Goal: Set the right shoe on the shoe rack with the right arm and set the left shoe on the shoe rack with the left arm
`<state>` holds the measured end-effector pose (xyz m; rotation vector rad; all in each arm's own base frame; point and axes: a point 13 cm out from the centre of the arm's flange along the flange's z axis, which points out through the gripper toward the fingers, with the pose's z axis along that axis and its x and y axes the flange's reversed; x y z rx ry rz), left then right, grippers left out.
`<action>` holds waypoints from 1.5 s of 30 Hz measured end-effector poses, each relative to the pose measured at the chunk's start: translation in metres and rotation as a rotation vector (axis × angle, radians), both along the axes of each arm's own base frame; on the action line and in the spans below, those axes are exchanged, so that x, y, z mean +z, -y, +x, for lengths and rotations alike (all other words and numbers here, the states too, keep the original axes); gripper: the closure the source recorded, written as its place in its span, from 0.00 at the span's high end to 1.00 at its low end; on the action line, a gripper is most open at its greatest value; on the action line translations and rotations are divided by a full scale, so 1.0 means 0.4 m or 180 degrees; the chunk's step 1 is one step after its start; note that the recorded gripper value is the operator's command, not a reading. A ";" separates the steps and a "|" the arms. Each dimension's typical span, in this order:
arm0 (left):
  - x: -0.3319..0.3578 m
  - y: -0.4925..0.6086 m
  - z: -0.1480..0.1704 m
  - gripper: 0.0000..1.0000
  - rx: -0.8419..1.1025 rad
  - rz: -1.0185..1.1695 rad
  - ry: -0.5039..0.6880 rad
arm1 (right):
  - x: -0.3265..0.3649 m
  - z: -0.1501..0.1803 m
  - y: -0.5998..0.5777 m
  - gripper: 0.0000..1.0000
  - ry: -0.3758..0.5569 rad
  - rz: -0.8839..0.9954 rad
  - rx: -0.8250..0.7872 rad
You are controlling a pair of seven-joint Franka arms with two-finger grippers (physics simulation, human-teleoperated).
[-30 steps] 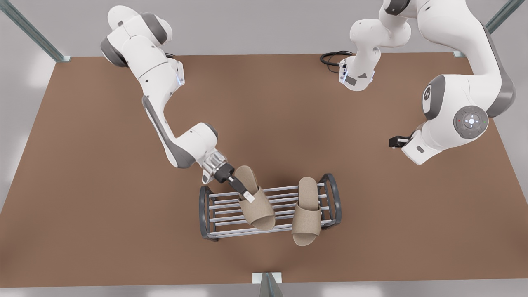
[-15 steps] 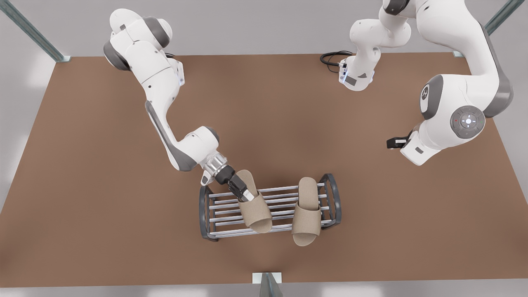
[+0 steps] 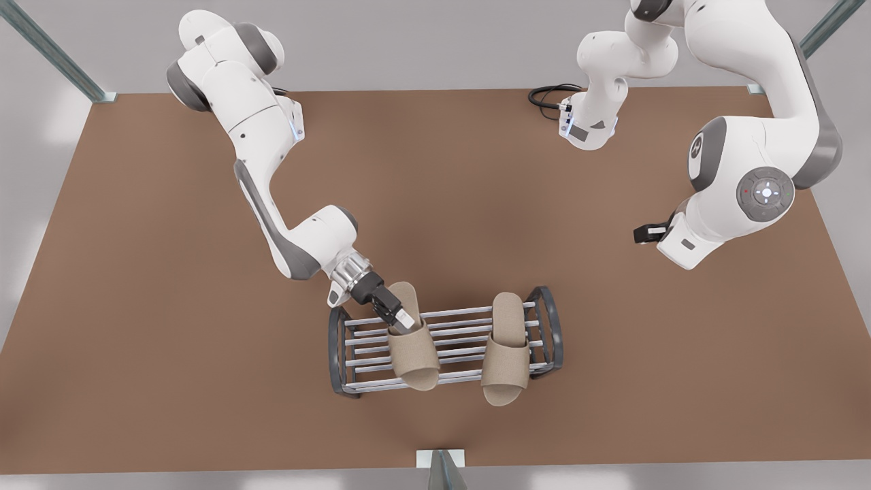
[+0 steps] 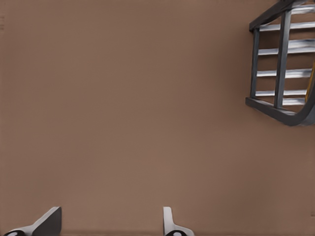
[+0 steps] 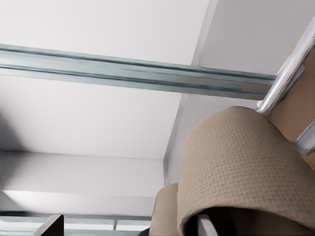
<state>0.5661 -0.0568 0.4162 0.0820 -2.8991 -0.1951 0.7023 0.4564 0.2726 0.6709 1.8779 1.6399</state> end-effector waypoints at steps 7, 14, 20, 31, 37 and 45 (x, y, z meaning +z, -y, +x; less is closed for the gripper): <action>0.000 -0.002 0.000 1.00 0.0072 0.0017 0.0006 | 0.000 -0.023 -0.020 1.00 -0.0058 0.0037 0.0046; -0.002 -0.001 0.000 1.00 0.0126 0.0029 0.0011 | 0.025 -0.083 -0.003 1.00 -0.0112 -0.0005 0.0087; -0.004 0.000 0.001 1.00 0.0160 0.0035 0.0014 | 0.065 -0.140 0.008 1.00 -0.0118 -0.0037 0.0123; 0.023 0.017 -0.011 1.00 0.0201 -0.0046 0.0034 | 0.403 -0.026 0.269 1.00 0.0497 -0.0091 -0.0153; 0.066 0.025 0.002 1.00 0.0215 -0.0124 0.0167 | 0.342 0.074 1.034 1.00 0.0993 -0.1929 0.0089; 0.085 0.032 0.001 1.00 0.0205 -0.0148 0.0211 | 0.604 -0.089 1.124 1.00 0.0710 -0.4830 0.2709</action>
